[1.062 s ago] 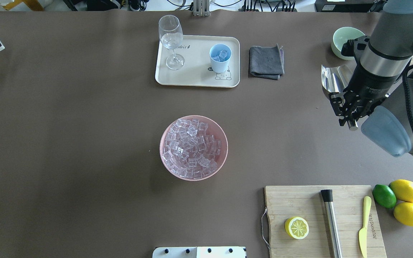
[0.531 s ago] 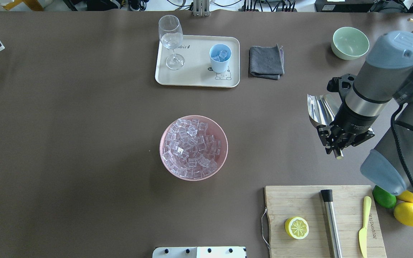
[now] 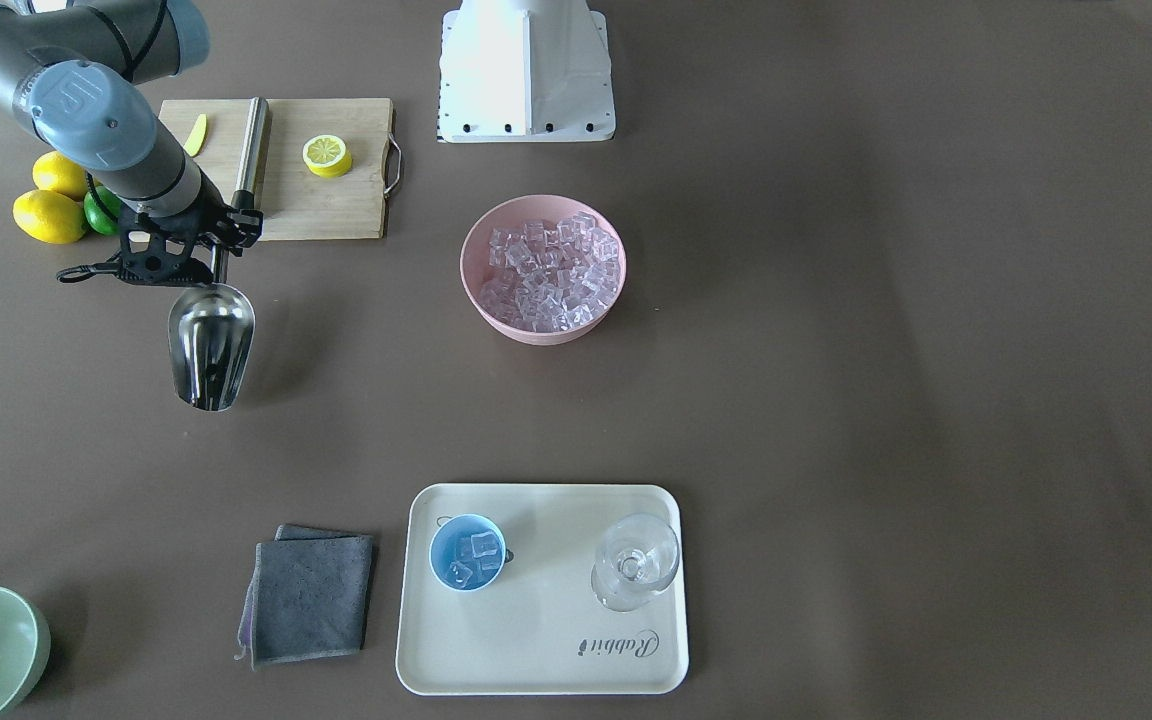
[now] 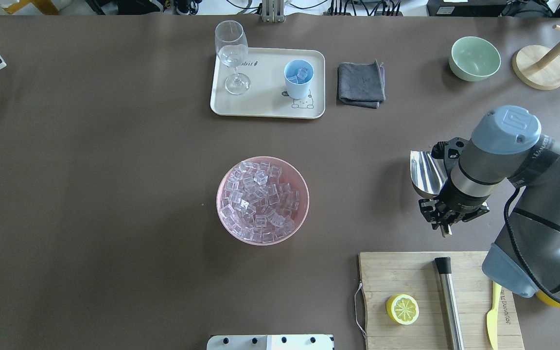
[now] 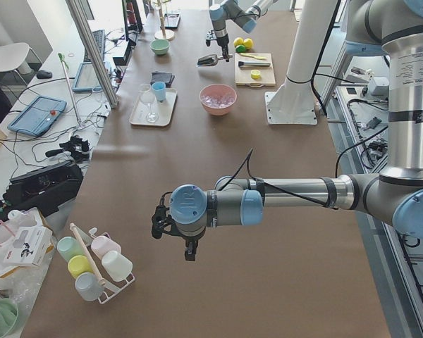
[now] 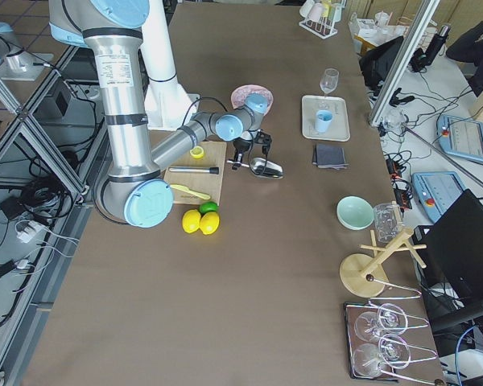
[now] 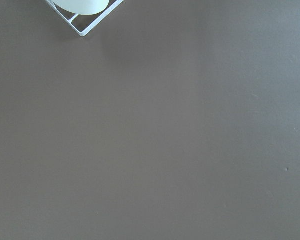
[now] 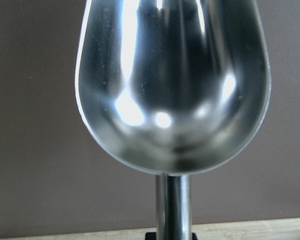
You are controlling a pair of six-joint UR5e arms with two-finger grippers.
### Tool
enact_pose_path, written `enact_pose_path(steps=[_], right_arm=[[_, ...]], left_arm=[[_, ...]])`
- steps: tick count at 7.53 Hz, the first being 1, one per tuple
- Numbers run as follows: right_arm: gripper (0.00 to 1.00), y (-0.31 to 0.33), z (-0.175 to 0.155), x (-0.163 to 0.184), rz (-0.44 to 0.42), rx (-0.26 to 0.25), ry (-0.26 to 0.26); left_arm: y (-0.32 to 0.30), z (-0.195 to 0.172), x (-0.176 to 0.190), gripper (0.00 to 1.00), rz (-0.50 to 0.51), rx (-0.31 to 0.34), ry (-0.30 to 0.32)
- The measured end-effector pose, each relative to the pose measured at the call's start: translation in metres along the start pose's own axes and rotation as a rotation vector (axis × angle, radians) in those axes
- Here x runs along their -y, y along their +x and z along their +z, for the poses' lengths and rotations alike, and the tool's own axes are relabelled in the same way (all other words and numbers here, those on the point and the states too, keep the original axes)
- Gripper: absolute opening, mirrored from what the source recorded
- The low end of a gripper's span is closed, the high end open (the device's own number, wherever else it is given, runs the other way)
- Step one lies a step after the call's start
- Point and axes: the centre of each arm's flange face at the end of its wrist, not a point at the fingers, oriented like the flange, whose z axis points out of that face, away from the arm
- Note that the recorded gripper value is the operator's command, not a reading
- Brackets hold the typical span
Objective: Put ice in cup with scoop
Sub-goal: 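Lower the scoop onto the table with the right gripper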
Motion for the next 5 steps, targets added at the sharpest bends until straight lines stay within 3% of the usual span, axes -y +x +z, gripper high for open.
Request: enact_pose_path(steps=[3, 4, 5], right_arm=[[0.00, -0.006, 0.023, 0.002, -0.004, -0.003, 0.022], [0.20, -0.008, 0.026, 0.003, -0.005, -0.005, 0.022], [0.99, -0.008, 0.027, 0.003, -0.005, -0.006, 0.022]], left_arm=[[0.002, -0.002, 0.000, 0.98, 0.005, 0.001, 0.004], [0.003, -0.002, 0.001, 0.98, 0.006, 0.002, 0.004], [0.003, -0.002, 0.000, 0.98, 0.006, 0.003, 0.004]])
